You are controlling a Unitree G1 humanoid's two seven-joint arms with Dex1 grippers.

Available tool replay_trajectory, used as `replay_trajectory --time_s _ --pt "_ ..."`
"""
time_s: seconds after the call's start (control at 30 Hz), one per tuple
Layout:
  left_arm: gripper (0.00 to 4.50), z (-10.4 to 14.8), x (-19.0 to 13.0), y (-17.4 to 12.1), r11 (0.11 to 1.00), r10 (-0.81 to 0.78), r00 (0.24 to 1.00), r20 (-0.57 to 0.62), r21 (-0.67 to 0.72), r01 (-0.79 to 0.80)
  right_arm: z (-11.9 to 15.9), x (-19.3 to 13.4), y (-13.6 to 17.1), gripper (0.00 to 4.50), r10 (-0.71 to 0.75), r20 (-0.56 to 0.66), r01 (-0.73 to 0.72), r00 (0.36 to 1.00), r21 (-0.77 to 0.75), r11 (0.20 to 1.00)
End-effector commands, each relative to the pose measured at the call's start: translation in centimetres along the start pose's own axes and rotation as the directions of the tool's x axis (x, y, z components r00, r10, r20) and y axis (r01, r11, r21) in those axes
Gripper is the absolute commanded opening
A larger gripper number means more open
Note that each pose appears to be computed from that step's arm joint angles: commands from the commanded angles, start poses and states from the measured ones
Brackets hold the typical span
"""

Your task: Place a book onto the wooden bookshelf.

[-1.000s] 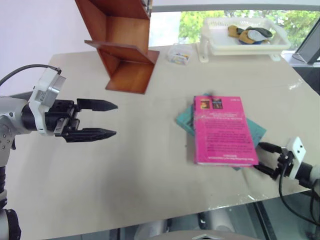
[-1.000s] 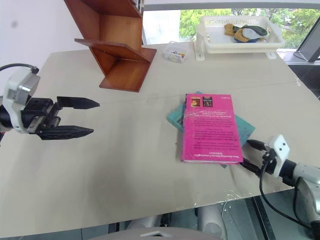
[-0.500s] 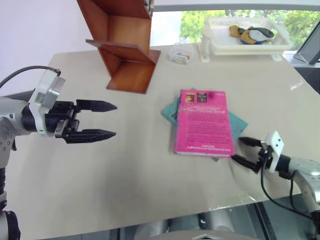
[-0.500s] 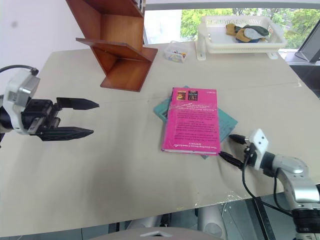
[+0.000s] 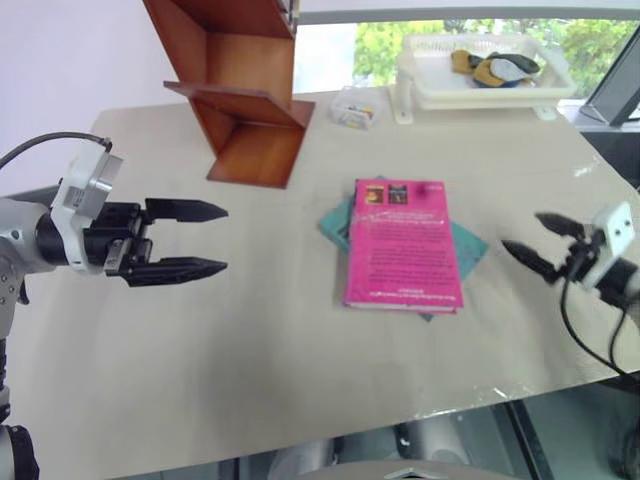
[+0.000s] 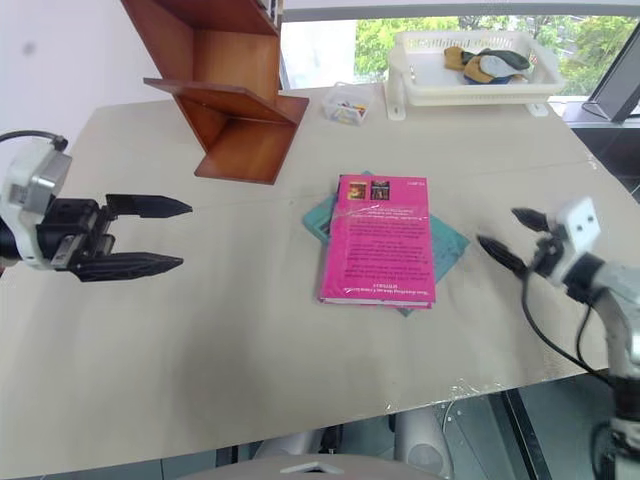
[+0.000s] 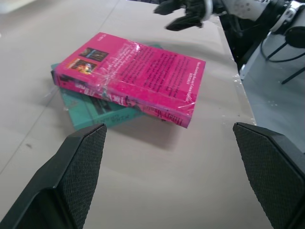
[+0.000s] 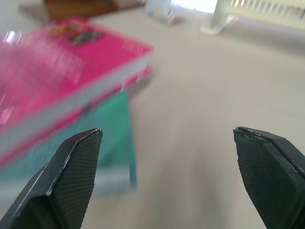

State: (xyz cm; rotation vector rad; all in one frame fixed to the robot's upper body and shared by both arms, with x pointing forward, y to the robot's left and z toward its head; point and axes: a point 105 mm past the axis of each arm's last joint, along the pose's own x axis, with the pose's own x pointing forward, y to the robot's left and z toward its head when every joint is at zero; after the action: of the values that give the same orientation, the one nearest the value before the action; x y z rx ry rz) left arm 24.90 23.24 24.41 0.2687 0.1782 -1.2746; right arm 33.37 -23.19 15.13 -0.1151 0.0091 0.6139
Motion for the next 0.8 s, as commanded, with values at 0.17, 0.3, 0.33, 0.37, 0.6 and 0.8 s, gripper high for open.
replay_trajectory --time_s 0.17,0.3,0.33,0.37,0.6,0.8 --pt "4.46 1.1 -0.5 0.1 0.998 0.027 1.0 0.005 0.062 -0.027 0.4 4.8 -0.8 4.5 -0.046 0.013 0.044 0.999 0.119 0.992" --pt "4.46 1.2 -0.8 0.0 0.997 0.044 0.999 0.006 0.063 -0.044 0.7 6.9 0.5 4.5 0.037 0.033 -0.041 0.999 0.149 0.988" --pt "4.46 1.2 -0.8 0.0 0.997 0.049 0.999 0.006 0.062 -0.049 0.7 7.2 0.9 4.5 0.066 0.033 -0.07 0.997 0.143 0.987" --pt "4.46 1.1 -0.9 0.0 0.997 0.052 0.999 0.006 0.061 -0.052 0.6 7.5 1.3 4.5 0.09 0.031 -0.093 0.995 0.138 0.986" --pt "4.46 1.0 -1.0 -0.4 0.996 0.07 0.998 0.005 0.058 -0.07 1.1 9.1 3.7 4.5 0.204 0.056 -0.209 0.977 0.13 0.969" --pt "4.46 0.9 -0.9 -0.5 0.996 0.075 0.997 0.006 0.054 -0.076 1.2 10.2 4.8 4.5 0.242 0.048 -0.246 0.969 0.108 0.963"
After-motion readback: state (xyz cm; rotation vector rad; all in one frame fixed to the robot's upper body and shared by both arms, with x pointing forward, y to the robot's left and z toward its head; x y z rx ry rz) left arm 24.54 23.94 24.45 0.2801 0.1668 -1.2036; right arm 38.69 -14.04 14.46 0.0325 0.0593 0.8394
